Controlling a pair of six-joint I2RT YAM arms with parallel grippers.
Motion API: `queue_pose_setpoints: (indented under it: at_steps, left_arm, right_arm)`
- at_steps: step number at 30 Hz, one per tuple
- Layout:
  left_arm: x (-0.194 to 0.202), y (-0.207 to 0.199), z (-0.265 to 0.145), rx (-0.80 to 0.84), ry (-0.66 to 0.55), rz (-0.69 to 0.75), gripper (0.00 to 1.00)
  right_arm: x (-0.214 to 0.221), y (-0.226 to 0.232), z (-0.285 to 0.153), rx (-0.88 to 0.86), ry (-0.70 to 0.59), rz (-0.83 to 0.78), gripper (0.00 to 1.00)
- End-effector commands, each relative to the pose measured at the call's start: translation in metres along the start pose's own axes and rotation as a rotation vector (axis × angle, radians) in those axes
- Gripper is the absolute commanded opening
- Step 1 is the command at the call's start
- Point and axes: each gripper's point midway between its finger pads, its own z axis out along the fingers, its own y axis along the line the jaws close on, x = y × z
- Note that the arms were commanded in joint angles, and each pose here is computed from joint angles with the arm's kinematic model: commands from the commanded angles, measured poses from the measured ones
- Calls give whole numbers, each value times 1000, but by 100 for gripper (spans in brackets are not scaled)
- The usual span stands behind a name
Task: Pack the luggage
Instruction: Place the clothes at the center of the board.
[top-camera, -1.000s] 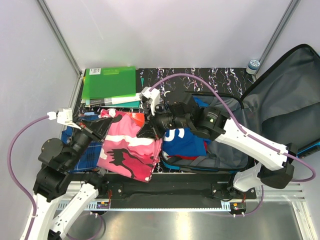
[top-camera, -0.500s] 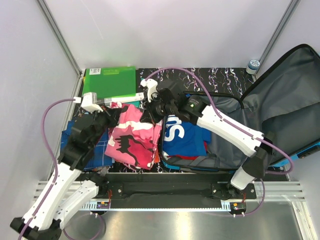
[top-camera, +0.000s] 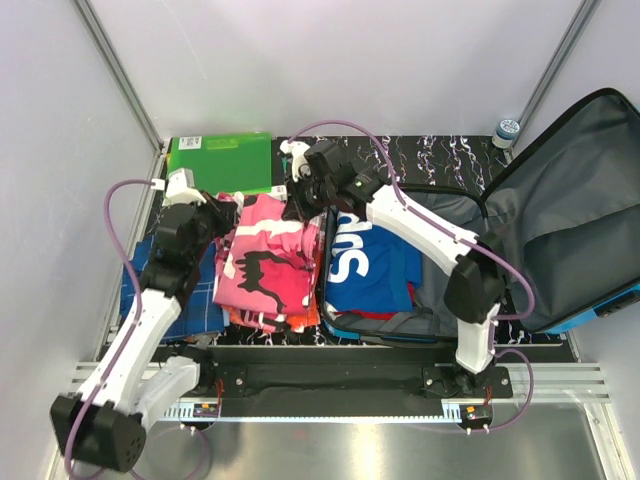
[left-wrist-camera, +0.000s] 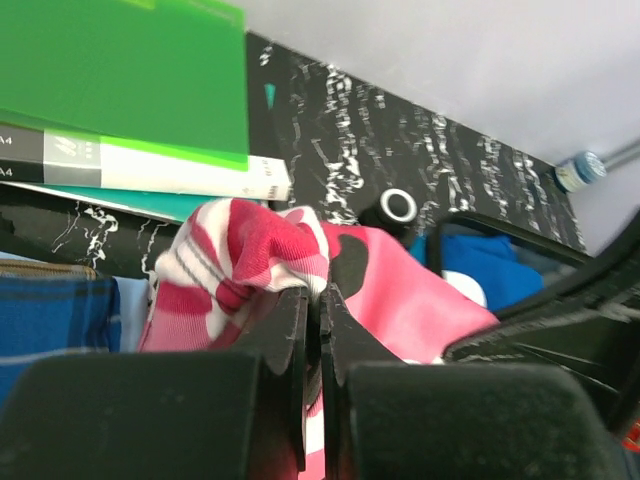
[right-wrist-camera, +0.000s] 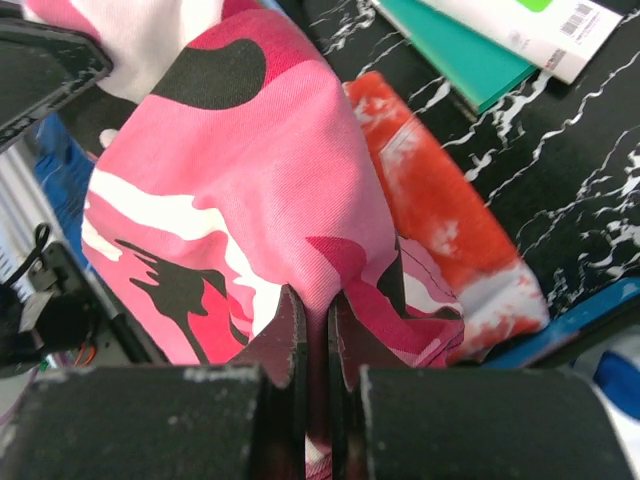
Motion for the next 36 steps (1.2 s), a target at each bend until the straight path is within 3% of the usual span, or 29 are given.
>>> queue_pose_setpoints:
  at_steps: [1, 5, 6, 7, 9, 10, 12, 13, 17, 23, 27, 31, 36]
  left_arm:
    - [-13, -9, 29, 107, -46, -35, 0]
    - [-17, -6, 58, 135, -26, -49, 0]
    - [-10, -3, 67, 137, 3, -56, 16]
    - [-11, -3, 72, 139, 10, -59, 25]
    - [-15, -3, 80, 145, 19, -66, 51]
    - [-17, -2, 80, 145, 19, -66, 69]
    - [-18, -2, 79, 135, 23, -57, 76]
    - [-18, 0, 75, 124, 29, -55, 81]
    - [-14, 13, 59, 55, 26, -35, 88]
    - [12, 26, 23, 27, 47, -68, 90]
    - [28, 45, 7, -49, 64, -53, 91]
    - [44, 66, -7, -143, 98, -50, 94]
    - [44, 62, -20, -120, 75, -70, 96]
  right_arm:
    - [-54, -21, 8, -1, -152, -32, 0]
    - [-58, -57, 32, 28, -140, 16, 0]
    - [-58, -64, 35, 35, -134, 24, 2]
    - [-59, -70, 38, 41, -130, 23, 10]
    - [-61, -81, 46, 59, -115, 11, 52]
    - [-72, -81, 44, 62, -134, -14, 63]
    - [-67, -87, 51, 78, -110, -19, 76]
    - [-72, -89, 50, 84, -117, -34, 78]
    - [-76, -92, 41, 120, -116, -63, 86]
    - [-61, -69, 23, 79, -81, -82, 95]
    - [-18, -40, 25, 89, -16, -203, 96]
    - [-7, 16, 14, 20, -82, -307, 100]
    - [30, 56, 20, -110, -28, -344, 100]
